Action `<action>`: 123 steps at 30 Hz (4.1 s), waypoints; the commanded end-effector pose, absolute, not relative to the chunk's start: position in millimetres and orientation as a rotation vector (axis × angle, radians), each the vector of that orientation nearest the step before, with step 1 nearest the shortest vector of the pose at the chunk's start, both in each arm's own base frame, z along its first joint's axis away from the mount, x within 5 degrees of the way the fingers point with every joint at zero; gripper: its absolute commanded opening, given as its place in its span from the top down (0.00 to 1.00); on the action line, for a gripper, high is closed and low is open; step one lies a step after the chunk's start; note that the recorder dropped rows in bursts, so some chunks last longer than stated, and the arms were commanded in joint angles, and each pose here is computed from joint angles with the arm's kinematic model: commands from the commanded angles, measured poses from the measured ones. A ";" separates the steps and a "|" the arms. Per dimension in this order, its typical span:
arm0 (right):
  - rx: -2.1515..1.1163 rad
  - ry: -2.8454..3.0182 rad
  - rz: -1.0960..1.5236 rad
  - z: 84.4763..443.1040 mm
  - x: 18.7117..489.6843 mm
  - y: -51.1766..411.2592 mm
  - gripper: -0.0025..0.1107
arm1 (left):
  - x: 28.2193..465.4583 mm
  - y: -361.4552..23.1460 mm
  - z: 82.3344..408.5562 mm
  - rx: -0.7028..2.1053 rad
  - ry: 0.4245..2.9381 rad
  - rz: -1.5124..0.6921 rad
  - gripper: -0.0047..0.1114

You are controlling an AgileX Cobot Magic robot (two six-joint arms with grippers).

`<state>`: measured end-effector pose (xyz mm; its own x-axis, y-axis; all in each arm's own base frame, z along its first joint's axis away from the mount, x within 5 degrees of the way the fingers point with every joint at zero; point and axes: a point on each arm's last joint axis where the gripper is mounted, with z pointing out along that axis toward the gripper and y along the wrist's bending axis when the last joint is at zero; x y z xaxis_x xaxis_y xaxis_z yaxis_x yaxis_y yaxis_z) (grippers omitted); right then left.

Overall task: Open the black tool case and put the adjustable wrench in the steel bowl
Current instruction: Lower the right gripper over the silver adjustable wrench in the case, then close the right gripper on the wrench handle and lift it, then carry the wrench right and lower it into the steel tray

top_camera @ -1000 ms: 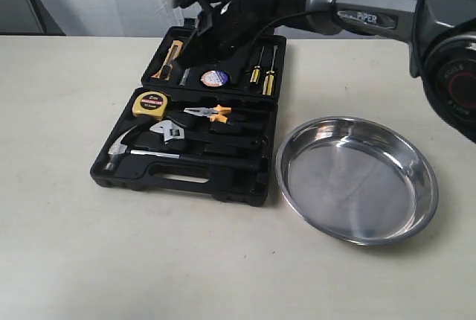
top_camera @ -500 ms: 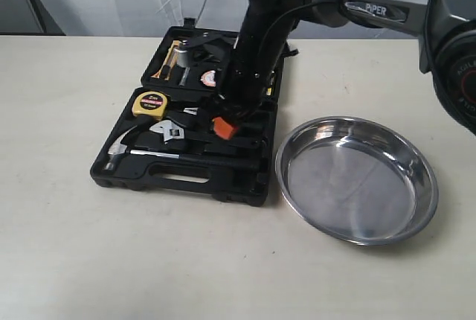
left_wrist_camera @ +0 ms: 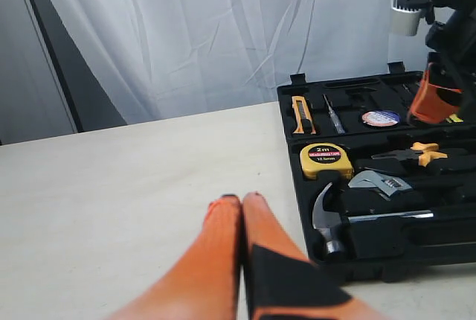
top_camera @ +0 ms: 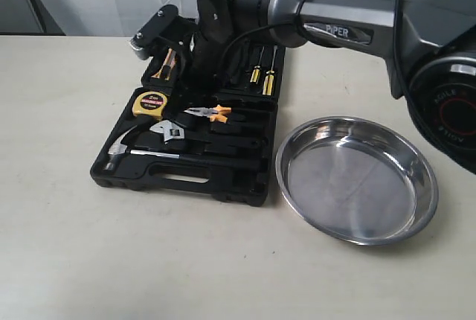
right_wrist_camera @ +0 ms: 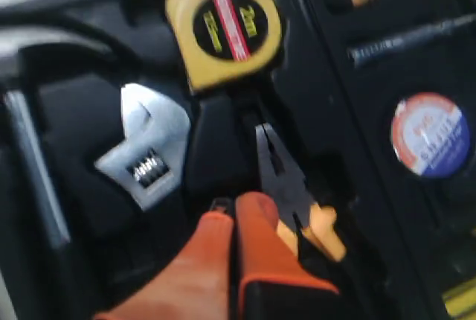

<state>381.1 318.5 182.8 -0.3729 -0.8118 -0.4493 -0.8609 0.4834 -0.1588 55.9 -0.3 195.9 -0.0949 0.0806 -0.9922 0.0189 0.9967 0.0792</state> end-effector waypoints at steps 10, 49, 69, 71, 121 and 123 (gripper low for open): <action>-1.765 2.195 0.150 181.4 367.5 310.8 0.70 | 56.1 -0.4 196.9 0.075 1.662 0.049 0.96; -1.818 2.111 0.132 110.8 379.9 325.9 0.98 | 56.1 -0.4 196.7 0.075 1.664 0.049 0.96; -1.676 2.006 0.177 177.0 378.8 328.6 0.99 | 56.1 -0.4 196.9 0.075 1.662 0.049 0.96; -1.672 2.005 0.181 178.6 378.6 328.6 0.99 | 56.1 -0.4 196.9 0.075 1.662 0.049 0.96; -0.815 2.544 0.122 165.6 293.0 113.1 0.99 | 56.1 -0.4 196.9 0.075 1.662 0.049 0.96; -0.812 2.548 0.121 164.0 291.8 112.6 0.99 | 56.1 -0.4 196.9 0.075 1.662 0.049 0.96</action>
<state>291.0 115.1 161.0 -0.7292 -0.5448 -0.4140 -0.5839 0.8109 -0.0386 55.9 -0.3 195.9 -0.0949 0.0806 -0.9922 0.0189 0.9967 0.0792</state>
